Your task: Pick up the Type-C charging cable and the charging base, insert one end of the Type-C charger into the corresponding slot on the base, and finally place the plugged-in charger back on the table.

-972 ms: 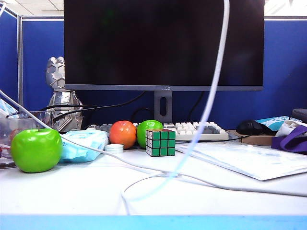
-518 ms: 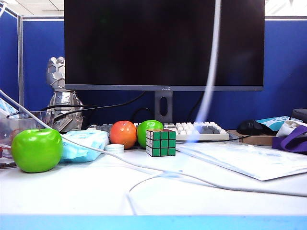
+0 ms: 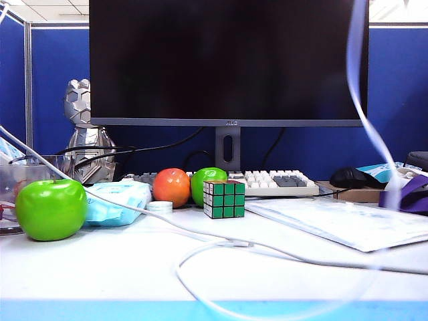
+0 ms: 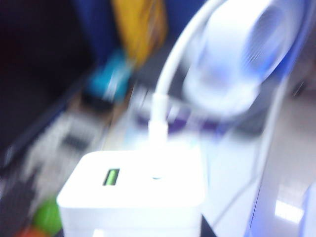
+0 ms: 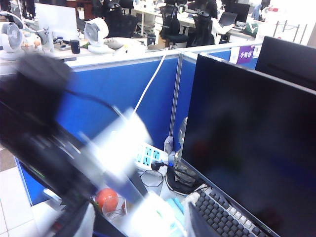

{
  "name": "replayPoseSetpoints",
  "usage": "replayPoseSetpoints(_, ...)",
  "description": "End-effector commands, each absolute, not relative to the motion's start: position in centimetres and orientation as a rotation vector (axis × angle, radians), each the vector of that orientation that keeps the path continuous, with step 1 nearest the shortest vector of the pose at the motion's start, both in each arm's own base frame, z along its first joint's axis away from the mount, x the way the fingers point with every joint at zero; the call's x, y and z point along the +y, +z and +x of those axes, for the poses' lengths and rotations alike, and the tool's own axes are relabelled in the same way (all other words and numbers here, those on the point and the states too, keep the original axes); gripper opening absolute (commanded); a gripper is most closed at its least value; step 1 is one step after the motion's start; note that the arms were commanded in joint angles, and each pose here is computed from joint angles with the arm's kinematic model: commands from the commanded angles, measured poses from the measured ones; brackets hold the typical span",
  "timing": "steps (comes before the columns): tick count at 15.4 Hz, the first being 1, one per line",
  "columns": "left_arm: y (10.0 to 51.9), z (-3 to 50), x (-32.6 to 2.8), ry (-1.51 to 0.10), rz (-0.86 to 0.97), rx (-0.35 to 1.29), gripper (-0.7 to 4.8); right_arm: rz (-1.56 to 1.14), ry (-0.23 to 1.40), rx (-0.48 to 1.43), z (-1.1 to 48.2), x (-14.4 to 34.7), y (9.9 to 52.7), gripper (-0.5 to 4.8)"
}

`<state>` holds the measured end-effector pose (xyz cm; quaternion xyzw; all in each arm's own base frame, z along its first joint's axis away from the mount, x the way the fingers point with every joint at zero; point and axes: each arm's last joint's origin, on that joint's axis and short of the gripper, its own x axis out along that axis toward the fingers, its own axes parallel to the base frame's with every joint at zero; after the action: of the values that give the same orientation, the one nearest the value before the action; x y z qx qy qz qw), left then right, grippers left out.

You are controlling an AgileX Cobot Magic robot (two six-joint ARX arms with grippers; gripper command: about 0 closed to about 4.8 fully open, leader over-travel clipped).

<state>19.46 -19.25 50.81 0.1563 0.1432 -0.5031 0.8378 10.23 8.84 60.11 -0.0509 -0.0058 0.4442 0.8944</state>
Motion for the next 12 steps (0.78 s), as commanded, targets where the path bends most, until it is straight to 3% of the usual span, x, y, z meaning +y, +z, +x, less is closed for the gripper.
replayPoseSetpoints(1,46.3,22.9,-22.3,-1.046,0.424,0.519,0.17,-0.106,0.92,-0.037,9.8,8.5,60.4,2.43)
replayPoseSetpoints(6,37.8,28.4,-27.5,-1.026,0.502,0.803,0.17,-0.112,0.921,-0.017,9.6,8.4,60.2,2.43)
replayPoseSetpoints(7,30.2,31.7,-30.4,-0.983,0.57,1.002,0.18,-0.112,0.917,-0.014,9.6,8.4,60.1,2.43)
replayPoseSetpoints(12,20.7,34.6,-32.3,-0.922,0.628,1.21,0.42,-0.122,0.855,0.018,9.5,8.1,59.9,2.43)
